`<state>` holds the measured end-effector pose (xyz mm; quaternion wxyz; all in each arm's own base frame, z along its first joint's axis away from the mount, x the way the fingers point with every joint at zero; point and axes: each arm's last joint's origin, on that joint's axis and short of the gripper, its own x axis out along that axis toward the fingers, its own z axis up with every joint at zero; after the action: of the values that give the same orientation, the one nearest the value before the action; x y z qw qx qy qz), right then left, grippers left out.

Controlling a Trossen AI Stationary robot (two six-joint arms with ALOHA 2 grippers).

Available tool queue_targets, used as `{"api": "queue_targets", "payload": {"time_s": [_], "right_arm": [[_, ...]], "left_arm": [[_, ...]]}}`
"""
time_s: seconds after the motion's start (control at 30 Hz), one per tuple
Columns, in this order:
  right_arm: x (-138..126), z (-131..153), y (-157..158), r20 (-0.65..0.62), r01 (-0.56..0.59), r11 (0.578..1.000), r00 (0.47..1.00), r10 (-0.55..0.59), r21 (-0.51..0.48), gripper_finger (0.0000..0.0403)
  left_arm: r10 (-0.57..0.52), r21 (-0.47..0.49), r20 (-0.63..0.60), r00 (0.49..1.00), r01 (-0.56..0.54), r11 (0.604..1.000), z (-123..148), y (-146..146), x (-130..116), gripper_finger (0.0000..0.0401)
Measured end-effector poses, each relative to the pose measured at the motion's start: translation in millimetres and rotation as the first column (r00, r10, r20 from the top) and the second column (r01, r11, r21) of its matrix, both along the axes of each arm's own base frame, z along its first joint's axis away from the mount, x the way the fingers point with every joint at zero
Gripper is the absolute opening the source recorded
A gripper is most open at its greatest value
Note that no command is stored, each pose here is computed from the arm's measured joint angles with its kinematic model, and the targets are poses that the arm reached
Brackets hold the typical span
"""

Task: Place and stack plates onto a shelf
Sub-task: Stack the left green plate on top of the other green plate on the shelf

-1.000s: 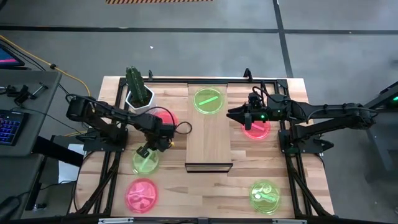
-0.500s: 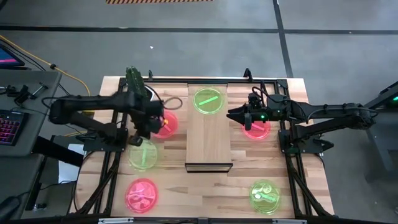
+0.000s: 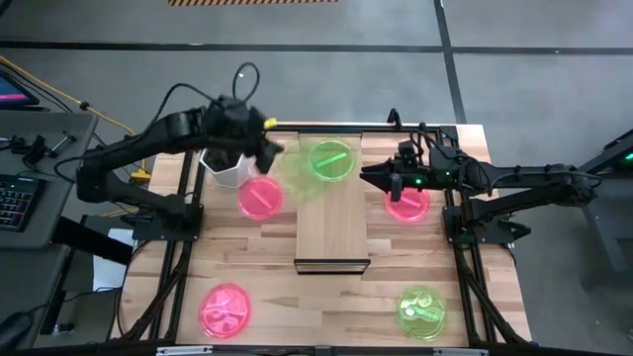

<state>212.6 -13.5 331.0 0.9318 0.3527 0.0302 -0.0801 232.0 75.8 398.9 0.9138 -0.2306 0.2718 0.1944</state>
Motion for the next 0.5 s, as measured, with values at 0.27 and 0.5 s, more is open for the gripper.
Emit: {"api": "queue_targets", "payload": {"time_s": [0.27,0.5], "right_arm": [[1,9,-1,0.087,0.021,0.998,0.996,-0.016,-0.058,0.0165],[0,13,-1,0.119,0.031,0.996,0.993,-0.021,-0.085,0.0165]], "left_arm": [[0.171,-0.076,0.026,0.985,-0.168,0.983,-30,45,46,0.0],[0.204,-0.133,-0.044,0.978,-0.208,0.969,-66,60,78,0.0]]}}
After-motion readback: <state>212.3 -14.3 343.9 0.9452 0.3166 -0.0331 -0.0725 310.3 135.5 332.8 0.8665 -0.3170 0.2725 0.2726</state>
